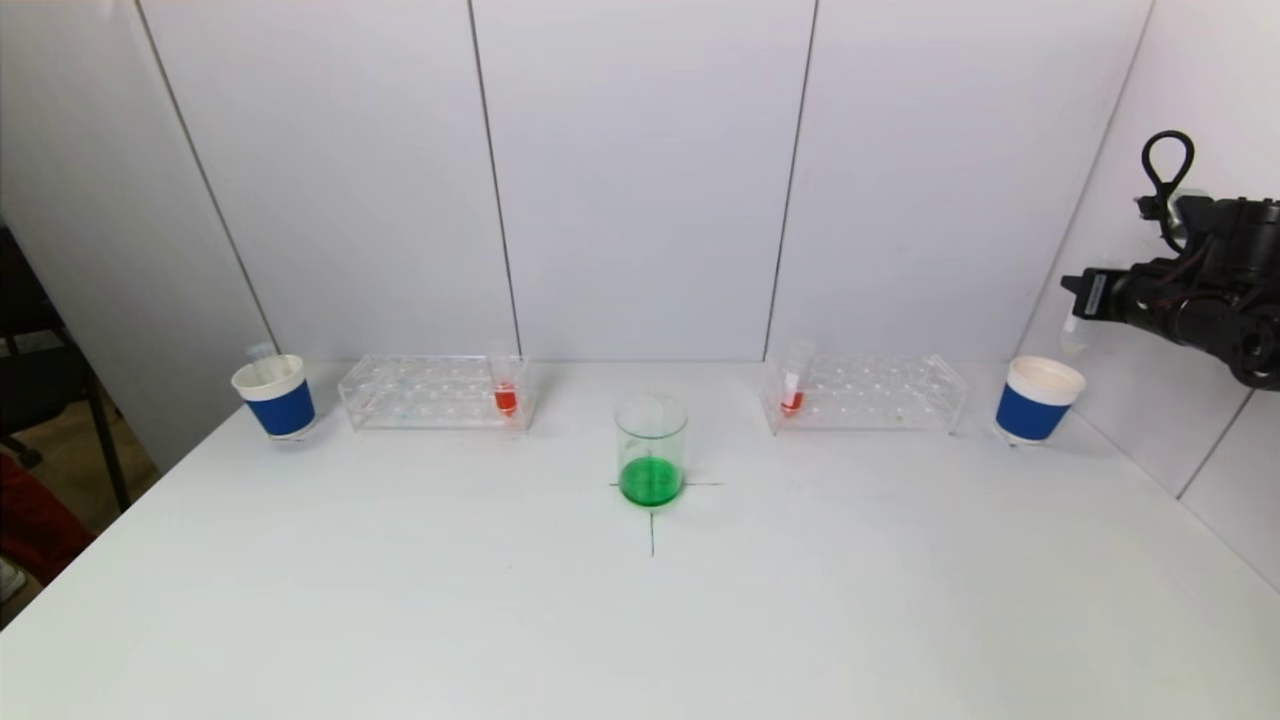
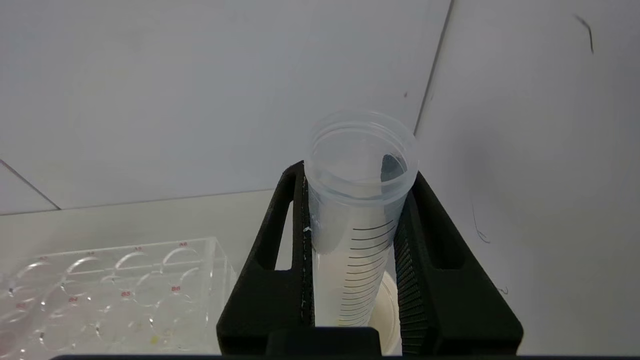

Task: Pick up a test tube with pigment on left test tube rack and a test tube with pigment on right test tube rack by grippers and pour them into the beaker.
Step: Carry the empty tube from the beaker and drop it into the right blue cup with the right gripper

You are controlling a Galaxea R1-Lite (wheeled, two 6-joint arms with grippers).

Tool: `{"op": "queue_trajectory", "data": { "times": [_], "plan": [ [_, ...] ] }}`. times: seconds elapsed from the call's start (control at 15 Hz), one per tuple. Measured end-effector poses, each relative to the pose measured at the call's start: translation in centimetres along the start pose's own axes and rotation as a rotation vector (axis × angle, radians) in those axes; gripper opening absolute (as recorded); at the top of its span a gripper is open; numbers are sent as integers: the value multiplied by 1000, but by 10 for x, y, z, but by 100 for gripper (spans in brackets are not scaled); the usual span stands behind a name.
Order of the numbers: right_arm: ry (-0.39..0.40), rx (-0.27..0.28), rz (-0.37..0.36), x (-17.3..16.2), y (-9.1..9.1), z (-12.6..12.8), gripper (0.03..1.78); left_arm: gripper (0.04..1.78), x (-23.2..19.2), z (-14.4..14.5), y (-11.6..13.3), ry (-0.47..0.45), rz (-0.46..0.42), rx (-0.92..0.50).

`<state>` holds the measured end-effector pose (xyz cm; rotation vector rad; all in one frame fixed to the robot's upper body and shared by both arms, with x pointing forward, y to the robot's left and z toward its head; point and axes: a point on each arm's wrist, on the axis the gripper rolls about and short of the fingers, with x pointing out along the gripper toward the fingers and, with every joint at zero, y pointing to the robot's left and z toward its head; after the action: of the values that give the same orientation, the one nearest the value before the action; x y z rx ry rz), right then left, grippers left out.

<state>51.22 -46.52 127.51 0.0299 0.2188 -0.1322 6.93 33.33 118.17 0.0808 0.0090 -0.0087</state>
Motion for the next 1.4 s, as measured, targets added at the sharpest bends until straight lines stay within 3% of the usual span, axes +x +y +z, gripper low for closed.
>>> {"op": "queue_trajectory", "data": {
  "times": [0.47,0.87,1.4],
  "plan": [
    [64,17,-22,14,-13,-28,52,176,0,0,0,0,-1,0],
    [45,-14,-8,21,-12,-47,52,176,0,0,0,0,0,0],
    [91,-22,4,21,-8,-66,52,176,0,0,0,0,0,0]
  ]
}}
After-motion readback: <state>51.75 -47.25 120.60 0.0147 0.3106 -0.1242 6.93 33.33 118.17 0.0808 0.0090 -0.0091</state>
